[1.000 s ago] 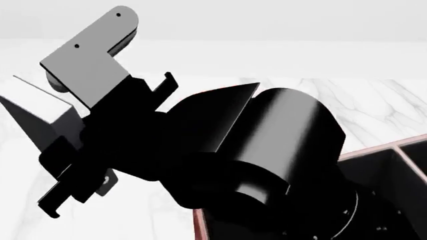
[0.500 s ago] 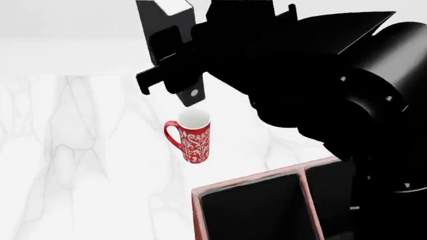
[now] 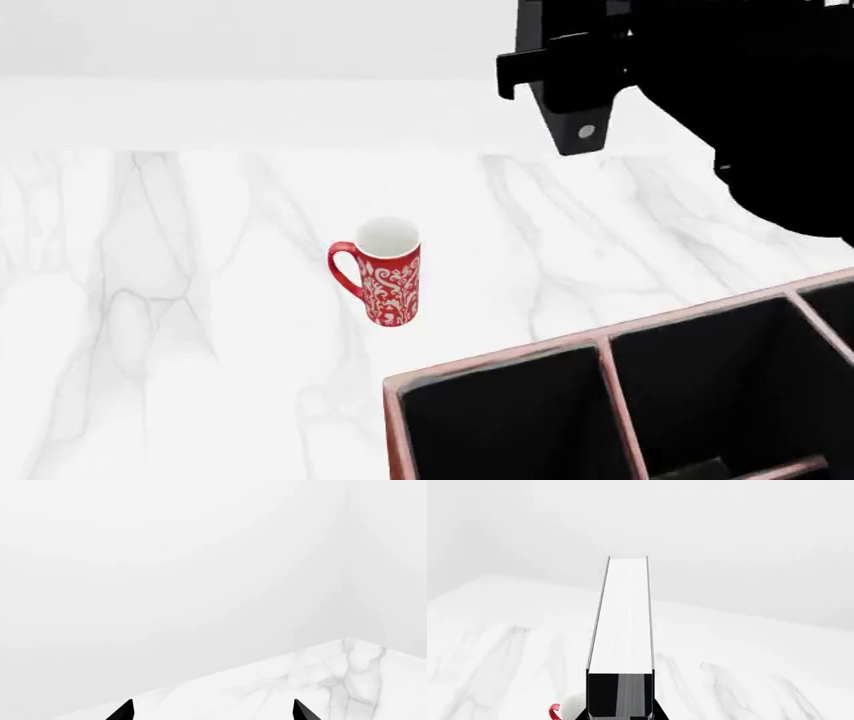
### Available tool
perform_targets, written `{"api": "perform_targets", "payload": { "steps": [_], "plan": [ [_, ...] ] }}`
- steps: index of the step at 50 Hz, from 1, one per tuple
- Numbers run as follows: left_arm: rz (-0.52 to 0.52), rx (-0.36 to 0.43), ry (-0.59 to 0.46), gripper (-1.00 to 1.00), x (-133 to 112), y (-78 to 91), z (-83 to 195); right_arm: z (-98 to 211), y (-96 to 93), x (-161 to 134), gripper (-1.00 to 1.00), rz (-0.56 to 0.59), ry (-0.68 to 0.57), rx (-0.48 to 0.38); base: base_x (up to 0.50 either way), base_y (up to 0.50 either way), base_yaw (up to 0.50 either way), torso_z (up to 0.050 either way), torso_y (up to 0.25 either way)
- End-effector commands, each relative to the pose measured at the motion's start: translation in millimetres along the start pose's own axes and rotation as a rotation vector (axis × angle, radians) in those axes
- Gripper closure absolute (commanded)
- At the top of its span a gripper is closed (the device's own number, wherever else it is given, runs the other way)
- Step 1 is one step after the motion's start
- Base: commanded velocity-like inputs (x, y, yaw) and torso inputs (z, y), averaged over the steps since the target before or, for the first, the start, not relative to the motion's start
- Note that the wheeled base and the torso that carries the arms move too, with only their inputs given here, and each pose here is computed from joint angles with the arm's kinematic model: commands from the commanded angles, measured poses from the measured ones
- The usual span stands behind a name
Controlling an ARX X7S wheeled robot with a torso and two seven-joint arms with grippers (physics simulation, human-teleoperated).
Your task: Pick up the book and place it in the right compartment of the caddy.
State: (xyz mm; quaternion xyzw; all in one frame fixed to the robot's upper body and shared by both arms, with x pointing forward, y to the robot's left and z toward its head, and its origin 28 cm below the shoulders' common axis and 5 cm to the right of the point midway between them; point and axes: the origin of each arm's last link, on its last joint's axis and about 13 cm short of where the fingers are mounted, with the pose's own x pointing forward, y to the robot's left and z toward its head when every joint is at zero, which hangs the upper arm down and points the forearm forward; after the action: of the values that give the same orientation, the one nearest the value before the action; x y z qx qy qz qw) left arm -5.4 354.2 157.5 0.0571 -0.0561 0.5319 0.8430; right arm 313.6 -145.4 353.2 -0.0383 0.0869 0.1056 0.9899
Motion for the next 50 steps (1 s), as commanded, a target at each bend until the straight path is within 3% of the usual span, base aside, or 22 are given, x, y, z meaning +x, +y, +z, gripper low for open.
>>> {"api": "perform_targets", "payload": {
  "steps": [1, 21, 39, 50],
  "plan": [
    [-0.001, 0.001, 0.000, -1.00, -0.1, -0.2, 0.3, 2.5, -30.3, -19.5, 1.00, -0.143, -0.055, 0.062, 0.00, 0.00, 0.00, 0.000, 0.000],
    [-0.009, -0.001, 0.003, -1.00, 0.0, -2.8, -1.4, -11.3, -65.0, -45.1, 1.00, -0.300, -0.055, 0.131, 0.00, 0.00, 0.00, 0.000, 0.002],
    [-0.012, -0.004, 0.004, -1.00, -0.1, -3.1, -1.6, -21.9, -78.2, -67.2, 1.00, -0.460, -0.058, 0.171, 0.00, 0.00, 0.00, 0.000, 0.002],
    [-0.010, -0.022, -0.009, -1.00, 0.2, -4.5, 1.1, -41.5, -93.3, -71.5, 1.00, -0.600, 0.001, 0.182, 0.00, 0.00, 0.00, 0.001, 0.001]
  ]
}}
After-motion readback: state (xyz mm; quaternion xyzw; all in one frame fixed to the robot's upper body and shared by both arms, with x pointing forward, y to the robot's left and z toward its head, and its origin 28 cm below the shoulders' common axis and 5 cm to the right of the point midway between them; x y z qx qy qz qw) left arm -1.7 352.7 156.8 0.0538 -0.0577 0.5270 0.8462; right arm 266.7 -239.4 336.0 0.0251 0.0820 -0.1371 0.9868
